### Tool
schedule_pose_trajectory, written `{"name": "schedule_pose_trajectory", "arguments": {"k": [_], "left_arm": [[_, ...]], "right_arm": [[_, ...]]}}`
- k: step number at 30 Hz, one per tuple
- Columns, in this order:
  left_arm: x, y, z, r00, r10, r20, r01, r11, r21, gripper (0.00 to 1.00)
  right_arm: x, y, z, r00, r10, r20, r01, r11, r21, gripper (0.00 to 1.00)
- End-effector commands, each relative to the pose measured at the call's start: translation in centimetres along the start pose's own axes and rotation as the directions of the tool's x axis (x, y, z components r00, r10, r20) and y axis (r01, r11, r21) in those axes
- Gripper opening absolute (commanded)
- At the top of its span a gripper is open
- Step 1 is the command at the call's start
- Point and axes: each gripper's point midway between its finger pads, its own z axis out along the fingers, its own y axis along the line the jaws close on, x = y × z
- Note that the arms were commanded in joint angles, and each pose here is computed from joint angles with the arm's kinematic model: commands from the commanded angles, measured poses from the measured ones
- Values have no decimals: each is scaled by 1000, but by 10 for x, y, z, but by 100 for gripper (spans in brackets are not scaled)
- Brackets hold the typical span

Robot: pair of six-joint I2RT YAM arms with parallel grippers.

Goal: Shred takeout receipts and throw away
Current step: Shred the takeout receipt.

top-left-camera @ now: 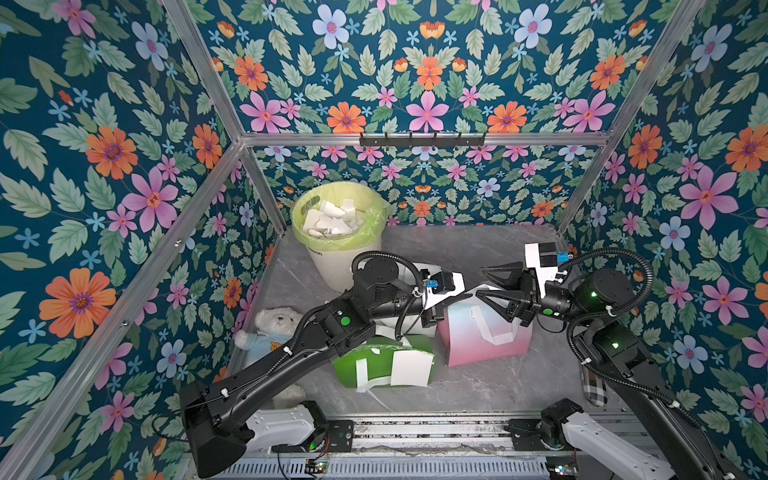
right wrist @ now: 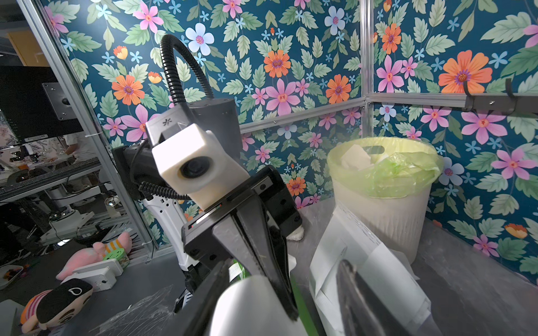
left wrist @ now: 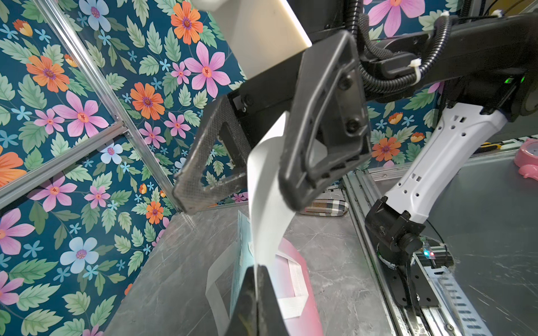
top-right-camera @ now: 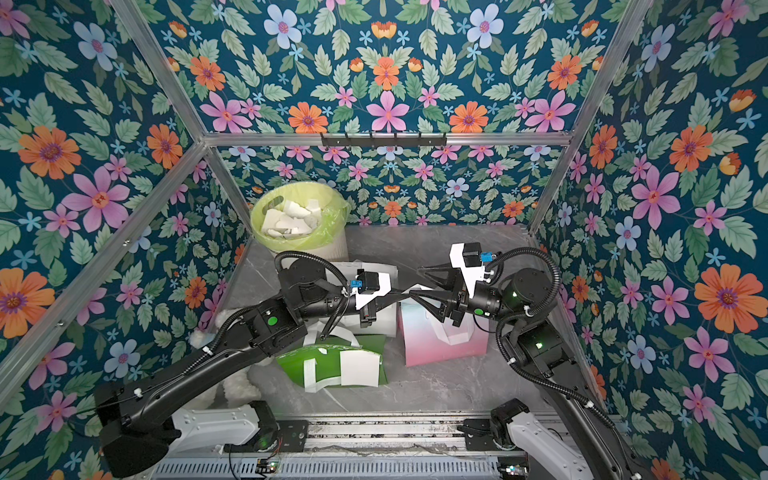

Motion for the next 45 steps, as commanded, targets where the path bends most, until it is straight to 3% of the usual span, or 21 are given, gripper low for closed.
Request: {"name": "schedule_pose_trajectory", "arguments": {"k": [1,11,14,18,21,26,30,35,41,45], "left_arm": [[-4,0,1,1000,3,17,-3,1000,8,0],[-5,1,2,1000,4,15,-4,1000,6,0],[-5,1,2,1000,4,15,-4,1000,7,0],[-2,2,3,1000,4,8,-4,1000,2,0],[-4,5,2,1000,5,12,-5,1000,-13,0],[-6,24,0,999,-5,33,9,991,-131,0],[-8,49,-3,999,-8,52,22,962,-271,0],[-15,80,-14,997,0,77,34,897,-440,0],[-28,84,-23,993,22,118,37,881,-472,0],[-28,85,-26,993,-2,121,61,874,-482,0]], "right_arm": [[-10,4,1,999,-23,33,23,1000,-21,53],[-7,6,7,1000,-13,20,14,998,-56,48],[-7,5,9,1000,-11,21,12,998,-56,42],[-7,5,10,1000,-9,25,10,998,-60,25],[-7,-1,12,1000,1,30,0,1000,-30,0],[-5,-28,18,996,63,63,-69,992,104,0],[-12,-72,23,975,152,164,-199,925,324,0],[-8,-125,20,940,238,244,-334,784,522,0],[-5,-175,1,923,212,322,-380,644,664,0],[-23,-217,-53,892,166,420,-438,541,717,0]]}}
